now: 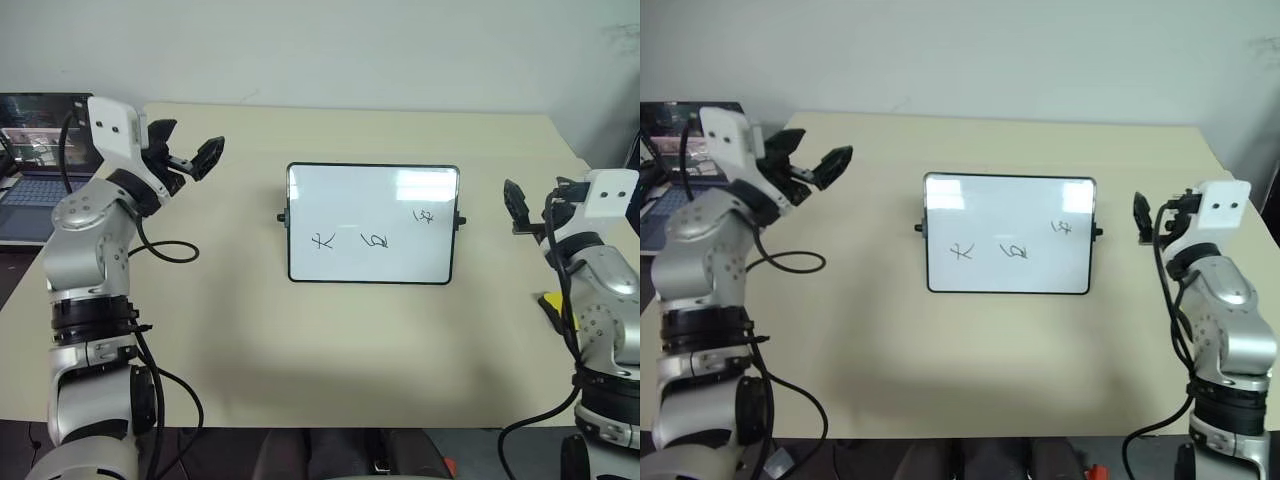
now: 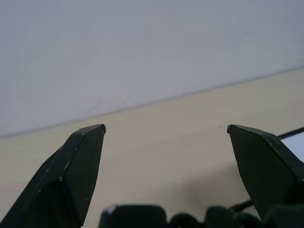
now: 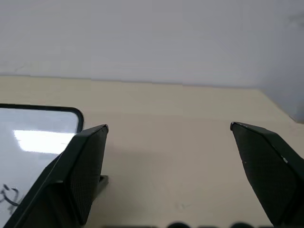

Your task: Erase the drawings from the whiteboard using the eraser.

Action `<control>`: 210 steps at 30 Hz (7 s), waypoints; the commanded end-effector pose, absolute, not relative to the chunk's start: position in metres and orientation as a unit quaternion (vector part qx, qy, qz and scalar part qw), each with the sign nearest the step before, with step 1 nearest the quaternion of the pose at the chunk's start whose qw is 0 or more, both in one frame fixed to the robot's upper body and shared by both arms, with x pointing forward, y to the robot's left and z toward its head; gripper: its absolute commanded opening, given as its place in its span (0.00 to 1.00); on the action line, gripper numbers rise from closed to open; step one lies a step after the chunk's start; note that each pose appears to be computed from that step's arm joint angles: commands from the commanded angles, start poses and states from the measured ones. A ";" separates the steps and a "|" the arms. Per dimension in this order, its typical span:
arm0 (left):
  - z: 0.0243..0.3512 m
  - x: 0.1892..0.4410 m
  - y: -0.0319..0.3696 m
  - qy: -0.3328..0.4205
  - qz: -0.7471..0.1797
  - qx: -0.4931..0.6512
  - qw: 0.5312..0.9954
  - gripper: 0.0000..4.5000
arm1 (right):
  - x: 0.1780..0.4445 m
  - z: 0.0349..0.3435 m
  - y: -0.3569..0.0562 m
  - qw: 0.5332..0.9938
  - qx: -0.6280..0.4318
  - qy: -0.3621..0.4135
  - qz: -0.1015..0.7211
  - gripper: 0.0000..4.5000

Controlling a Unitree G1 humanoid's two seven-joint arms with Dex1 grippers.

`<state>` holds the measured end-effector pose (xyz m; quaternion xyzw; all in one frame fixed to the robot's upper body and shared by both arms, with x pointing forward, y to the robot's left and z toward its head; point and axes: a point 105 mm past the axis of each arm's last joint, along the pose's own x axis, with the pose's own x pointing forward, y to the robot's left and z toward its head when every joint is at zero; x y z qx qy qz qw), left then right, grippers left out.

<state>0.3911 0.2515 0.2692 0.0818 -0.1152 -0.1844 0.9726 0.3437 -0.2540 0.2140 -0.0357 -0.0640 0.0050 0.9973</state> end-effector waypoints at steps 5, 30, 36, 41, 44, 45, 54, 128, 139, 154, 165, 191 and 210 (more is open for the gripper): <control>0.295 0.382 0.239 -0.119 -0.286 0.112 0.944 0.99 | 0.324 0.243 -0.282 0.997 -0.056 -0.045 -0.014 1.00; 0.256 0.347 0.236 0.015 -0.480 0.170 0.861 0.99 | 0.258 0.173 -0.322 0.968 -0.046 0.245 -0.040 1.00; 0.252 0.336 0.242 0.042 -0.498 0.149 0.853 0.99 | 0.252 0.150 -0.326 0.958 -0.035 0.283 -0.041 1.00; 0.248 0.333 0.246 0.055 -0.495 0.150 0.854 0.99 | 0.250 0.136 -0.329 0.955 -0.018 0.295 -0.031 1.00; 0.247 0.333 0.246 0.055 -0.494 0.147 0.855 0.99 | 0.248 0.127 -0.332 0.952 -0.015 0.305 -0.028 1.00; 0.247 0.333 0.246 0.055 -0.493 0.147 0.856 0.99 | 0.248 0.124 -0.334 0.951 -0.018 0.307 -0.030 1.00; 0.245 0.333 0.243 0.053 -0.492 0.145 0.857 0.99 | 0.253 0.119 -0.339 0.951 -0.027 0.307 -0.023 1.00; 0.247 0.334 0.244 0.044 -0.461 0.151 0.873 1.00 | 0.321 0.271 -0.149 0.938 -0.024 -0.006 0.347 0.25; 0.241 0.331 0.251 0.059 -0.451 0.156 0.877 1.00 | 0.341 0.273 -0.035 0.847 -0.308 -0.122 0.416 0.25; 0.234 0.326 0.255 0.085 -0.437 0.165 0.880 1.00 | 0.344 0.228 0.046 0.696 -0.513 -0.204 0.460 0.25; 0.236 0.320 0.250 0.086 -0.435 0.165 0.881 1.00 | 0.374 0.200 0.035 0.659 -0.609 -0.168 0.407 0.25; 0.232 0.321 0.254 0.089 -0.432 0.165 0.882 1.00 | 0.362 0.101 0.022 0.614 -0.637 -0.033 0.464 0.25; 0.229 0.323 0.257 0.089 -0.436 0.166 0.880 1.00 | 0.381 0.138 0.021 0.648 -0.650 -0.060 0.392 0.25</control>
